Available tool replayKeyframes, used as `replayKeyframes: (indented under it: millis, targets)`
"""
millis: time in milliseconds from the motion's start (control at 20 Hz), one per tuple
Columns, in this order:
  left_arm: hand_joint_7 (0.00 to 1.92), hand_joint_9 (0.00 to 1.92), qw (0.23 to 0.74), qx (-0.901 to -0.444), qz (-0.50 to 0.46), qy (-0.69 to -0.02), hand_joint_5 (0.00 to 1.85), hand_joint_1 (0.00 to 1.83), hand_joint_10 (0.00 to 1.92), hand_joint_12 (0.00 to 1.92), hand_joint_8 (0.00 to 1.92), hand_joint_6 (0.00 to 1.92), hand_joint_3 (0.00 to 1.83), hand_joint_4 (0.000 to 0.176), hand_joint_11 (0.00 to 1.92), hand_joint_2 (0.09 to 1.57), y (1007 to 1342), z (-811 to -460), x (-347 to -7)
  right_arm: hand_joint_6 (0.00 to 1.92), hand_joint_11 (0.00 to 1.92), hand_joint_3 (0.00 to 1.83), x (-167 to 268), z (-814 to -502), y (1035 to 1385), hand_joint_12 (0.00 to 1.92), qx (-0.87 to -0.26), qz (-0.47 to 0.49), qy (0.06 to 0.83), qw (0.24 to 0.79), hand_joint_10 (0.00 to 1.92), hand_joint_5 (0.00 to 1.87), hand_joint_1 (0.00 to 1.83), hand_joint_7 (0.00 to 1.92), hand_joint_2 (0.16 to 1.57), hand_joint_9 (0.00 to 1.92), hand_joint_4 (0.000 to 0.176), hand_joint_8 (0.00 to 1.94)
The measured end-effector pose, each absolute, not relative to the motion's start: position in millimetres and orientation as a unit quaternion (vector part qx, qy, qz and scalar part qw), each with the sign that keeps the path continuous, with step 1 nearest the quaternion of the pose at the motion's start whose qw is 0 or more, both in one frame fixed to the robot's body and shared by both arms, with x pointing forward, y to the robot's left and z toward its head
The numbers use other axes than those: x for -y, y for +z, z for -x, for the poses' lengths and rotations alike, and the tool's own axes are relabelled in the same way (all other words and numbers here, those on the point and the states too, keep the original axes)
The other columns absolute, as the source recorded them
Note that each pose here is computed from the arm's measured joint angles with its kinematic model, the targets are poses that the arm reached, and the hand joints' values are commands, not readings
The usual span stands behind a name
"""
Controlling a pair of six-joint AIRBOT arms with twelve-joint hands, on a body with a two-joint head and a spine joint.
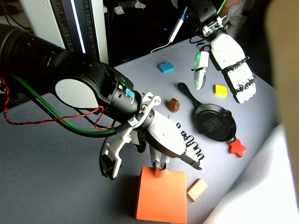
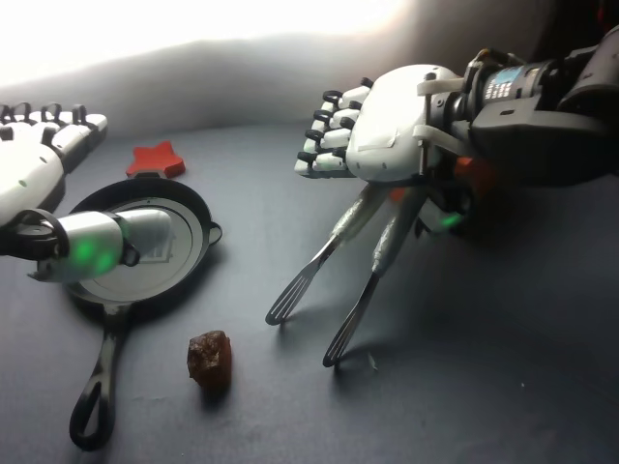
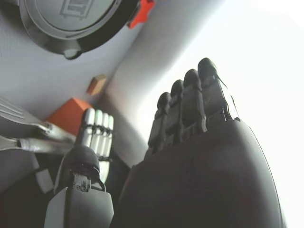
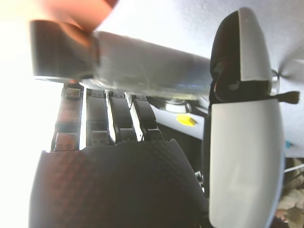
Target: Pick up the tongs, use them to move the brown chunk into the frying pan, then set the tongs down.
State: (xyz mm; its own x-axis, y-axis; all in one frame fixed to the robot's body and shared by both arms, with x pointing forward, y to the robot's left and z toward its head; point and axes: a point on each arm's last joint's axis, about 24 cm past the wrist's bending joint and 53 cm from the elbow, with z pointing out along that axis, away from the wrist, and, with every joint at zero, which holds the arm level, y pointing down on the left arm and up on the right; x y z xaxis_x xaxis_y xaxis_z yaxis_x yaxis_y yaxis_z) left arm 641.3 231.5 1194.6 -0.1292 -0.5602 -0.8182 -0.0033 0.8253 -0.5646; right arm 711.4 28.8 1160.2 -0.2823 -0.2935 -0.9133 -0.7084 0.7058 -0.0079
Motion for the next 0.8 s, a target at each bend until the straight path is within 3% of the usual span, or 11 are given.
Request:
replayKeyframes:
  millis: [250,650,750,800]
  targets:
    - [0.03,0.03,0.632,-0.714,0.213,-0.211,0.02,0.00,0.00,0.18,0.00,0.00,0.00,0.000,0.00,1.16,1194.8,-642.2,-242.9,0.00,0.00,0.00,-24.5,-711.3,1140.8,0.00,-0.779,0.332,0.195,0.495,0.00,0.00,1.01,0.00,0.89,0.00,0.000,0.00]
    - [0.04,0.04,0.639,-0.710,0.221,-0.195,0.03,0.00,0.00,0.21,0.00,0.00,0.00,0.000,0.00,1.18,1195.8,-644.6,-253.7,0.01,0.04,0.01,-31.2,-708.3,1137.9,0.02,-0.773,0.337,0.200,0.498,0.02,0.02,1.06,0.04,0.91,0.04,0.000,0.01]
    - [0.04,0.03,0.640,-0.710,0.221,-0.195,0.02,0.00,0.00,0.21,0.00,0.00,0.00,0.000,0.00,1.18,1196.2,-644.5,-254.0,0.02,0.00,0.00,-31.2,-708.3,1137.9,0.52,-0.773,0.338,0.200,0.498,0.03,0.12,1.07,0.16,0.91,0.15,0.000,0.01]
    - [0.04,0.03,0.642,-0.708,0.223,-0.194,0.03,0.00,0.00,0.23,0.00,0.00,0.00,0.000,0.00,1.18,1197.1,-644.2,-254.8,0.03,0.00,0.00,-32.4,-707.9,1138.1,0.66,-0.771,0.342,0.198,0.499,0.03,0.17,1.06,0.20,0.92,0.18,0.000,0.02]
